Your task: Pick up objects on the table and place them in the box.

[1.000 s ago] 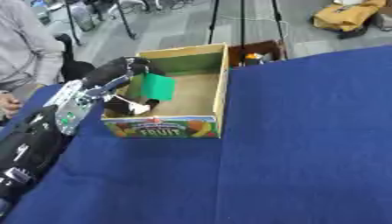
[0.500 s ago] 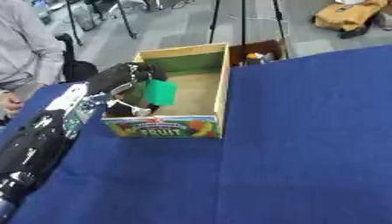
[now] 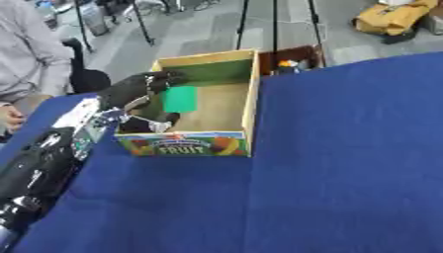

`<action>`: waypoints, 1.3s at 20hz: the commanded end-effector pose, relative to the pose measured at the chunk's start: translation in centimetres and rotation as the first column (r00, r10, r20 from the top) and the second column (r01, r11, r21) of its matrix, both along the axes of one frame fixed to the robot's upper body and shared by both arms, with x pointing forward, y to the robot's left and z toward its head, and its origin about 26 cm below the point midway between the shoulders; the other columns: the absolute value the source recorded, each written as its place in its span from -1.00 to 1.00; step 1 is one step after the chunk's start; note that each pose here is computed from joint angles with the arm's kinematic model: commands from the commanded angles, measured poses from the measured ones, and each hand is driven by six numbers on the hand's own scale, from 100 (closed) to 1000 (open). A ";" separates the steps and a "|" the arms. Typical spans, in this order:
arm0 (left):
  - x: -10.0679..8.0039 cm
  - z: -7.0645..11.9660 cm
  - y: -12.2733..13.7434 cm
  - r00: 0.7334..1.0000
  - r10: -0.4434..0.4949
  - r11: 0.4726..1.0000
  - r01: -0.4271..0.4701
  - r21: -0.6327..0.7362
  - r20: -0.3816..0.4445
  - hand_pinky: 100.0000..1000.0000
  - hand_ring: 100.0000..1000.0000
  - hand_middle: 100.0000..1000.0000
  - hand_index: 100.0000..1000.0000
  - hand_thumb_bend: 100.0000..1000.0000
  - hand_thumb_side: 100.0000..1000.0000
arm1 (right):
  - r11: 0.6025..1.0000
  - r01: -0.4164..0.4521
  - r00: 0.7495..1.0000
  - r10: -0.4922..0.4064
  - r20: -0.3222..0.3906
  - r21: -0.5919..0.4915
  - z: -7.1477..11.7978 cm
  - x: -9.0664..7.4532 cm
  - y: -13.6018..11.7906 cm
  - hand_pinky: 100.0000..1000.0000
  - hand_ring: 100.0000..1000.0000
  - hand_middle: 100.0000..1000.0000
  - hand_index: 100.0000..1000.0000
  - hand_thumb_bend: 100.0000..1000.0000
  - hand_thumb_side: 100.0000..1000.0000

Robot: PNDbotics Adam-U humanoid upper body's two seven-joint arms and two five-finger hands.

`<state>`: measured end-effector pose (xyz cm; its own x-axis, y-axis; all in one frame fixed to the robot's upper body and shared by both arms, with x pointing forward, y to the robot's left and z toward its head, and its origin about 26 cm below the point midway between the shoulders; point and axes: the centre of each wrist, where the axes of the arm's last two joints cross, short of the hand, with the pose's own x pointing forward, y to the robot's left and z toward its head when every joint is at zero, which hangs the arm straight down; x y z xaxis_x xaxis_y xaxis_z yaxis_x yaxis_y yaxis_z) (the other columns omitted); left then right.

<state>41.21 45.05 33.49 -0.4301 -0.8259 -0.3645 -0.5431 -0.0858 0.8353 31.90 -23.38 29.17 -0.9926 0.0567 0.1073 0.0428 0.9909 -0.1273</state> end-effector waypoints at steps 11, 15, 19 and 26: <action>-1.0 2.0 0.2 0.994 -0.051 0.993 0.062 -0.104 0.102 0.59 0.81 0.85 1.00 -0.76 0.69 | 1.000 0.001 1.000 -0.001 0.014 -0.003 0.4 -0.5 -0.3 0.66 0.81 -0.20 0.60 -1.00 0.45; -1.3 2.6 -0.1 0.990 -0.083 0.989 0.096 -0.114 0.111 0.59 0.82 0.87 1.00 -0.68 0.41 | 1.000 0.000 1.000 0.000 0.011 -0.001 0.4 -0.5 -0.3 0.66 0.81 -0.20 0.60 -1.00 0.43; -1.4 2.6 0.0 0.993 -0.080 0.988 0.090 -0.127 0.086 0.60 0.82 0.88 1.00 -1.00 -0.09 | 1.000 0.001 1.000 -0.001 0.008 0.002 0.3 -0.5 -0.3 0.66 0.82 -0.20 0.60 -1.00 0.41; -1.5 2.6 0.0 0.993 -0.083 0.983 0.096 -0.159 0.088 0.59 0.82 0.87 1.00 -1.00 -0.02 | 1.000 0.004 1.000 -0.004 0.003 0.004 0.2 -0.5 -0.4 0.67 0.82 -0.20 0.60 -1.00 0.38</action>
<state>40.87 44.18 34.00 -0.5067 -0.8307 -0.2308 -0.5686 0.1207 0.8137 31.90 -23.50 28.87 -0.9902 0.0568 0.1278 0.0407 0.9913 -0.1252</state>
